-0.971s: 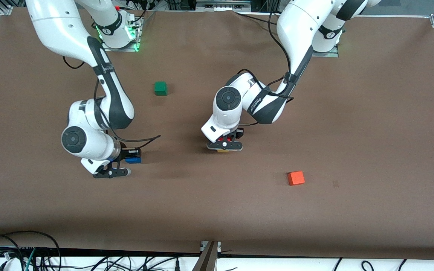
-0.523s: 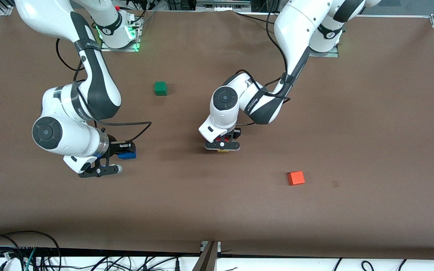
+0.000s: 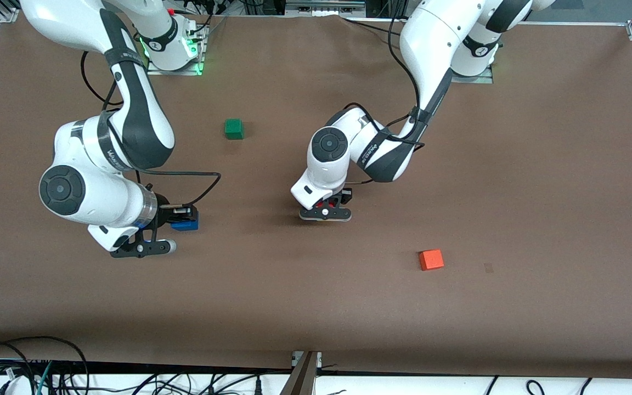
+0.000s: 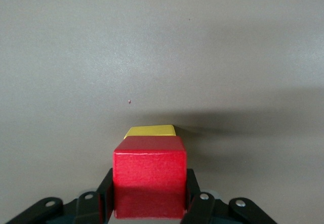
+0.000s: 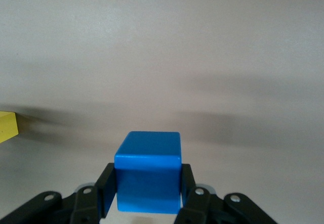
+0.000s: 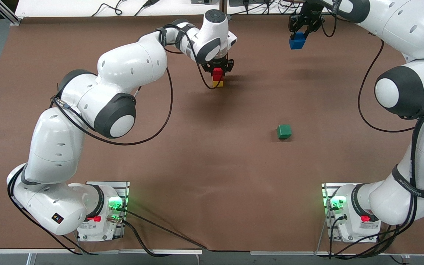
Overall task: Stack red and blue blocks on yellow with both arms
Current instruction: 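Lower the red cube onto the yellow cube while the right gripper grasps blue, then open the left gripper and withdraw while the right gripper carries blue over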
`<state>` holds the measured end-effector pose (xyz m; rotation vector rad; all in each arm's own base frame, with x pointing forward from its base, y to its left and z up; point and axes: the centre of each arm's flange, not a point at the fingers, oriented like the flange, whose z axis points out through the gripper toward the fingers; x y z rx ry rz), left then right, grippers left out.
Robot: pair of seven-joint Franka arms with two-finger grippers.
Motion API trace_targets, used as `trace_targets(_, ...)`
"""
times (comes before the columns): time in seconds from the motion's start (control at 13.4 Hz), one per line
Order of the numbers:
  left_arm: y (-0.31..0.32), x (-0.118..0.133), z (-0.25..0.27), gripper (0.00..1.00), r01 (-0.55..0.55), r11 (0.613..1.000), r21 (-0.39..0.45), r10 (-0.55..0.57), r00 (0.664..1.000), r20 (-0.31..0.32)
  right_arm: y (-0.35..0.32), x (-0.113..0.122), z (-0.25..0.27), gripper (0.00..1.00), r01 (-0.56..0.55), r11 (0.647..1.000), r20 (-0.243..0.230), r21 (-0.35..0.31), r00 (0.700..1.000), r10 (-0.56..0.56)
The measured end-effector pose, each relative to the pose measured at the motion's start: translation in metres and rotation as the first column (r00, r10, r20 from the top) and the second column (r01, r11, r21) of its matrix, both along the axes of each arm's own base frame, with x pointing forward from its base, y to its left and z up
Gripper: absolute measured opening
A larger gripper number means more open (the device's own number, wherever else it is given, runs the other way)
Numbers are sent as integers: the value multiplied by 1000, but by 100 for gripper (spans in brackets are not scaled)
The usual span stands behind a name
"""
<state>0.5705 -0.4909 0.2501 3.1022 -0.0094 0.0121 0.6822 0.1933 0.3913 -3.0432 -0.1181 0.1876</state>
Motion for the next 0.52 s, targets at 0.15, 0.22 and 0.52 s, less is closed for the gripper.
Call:
trace_targets(0.15, 0, 2, 3, 72, -7, 1000, -4, 7, 1000, 6, 2, -1, 0, 55, 4, 1000, -1, -1, 1000, -4)
trace_targets(0.22, 0, 5, 8, 81, -12, 1000, -9, 12, 1000, 13, 4, -1, 0, 55, 7, 1000, -1, -1, 1000, -7)
trace_targets(0.52, 18, 28, 50, 100, -58, 998, 22, 59, 998, -12, 19, -6, 0, 55, 24, 1000, -5, -5, 1000, -24)
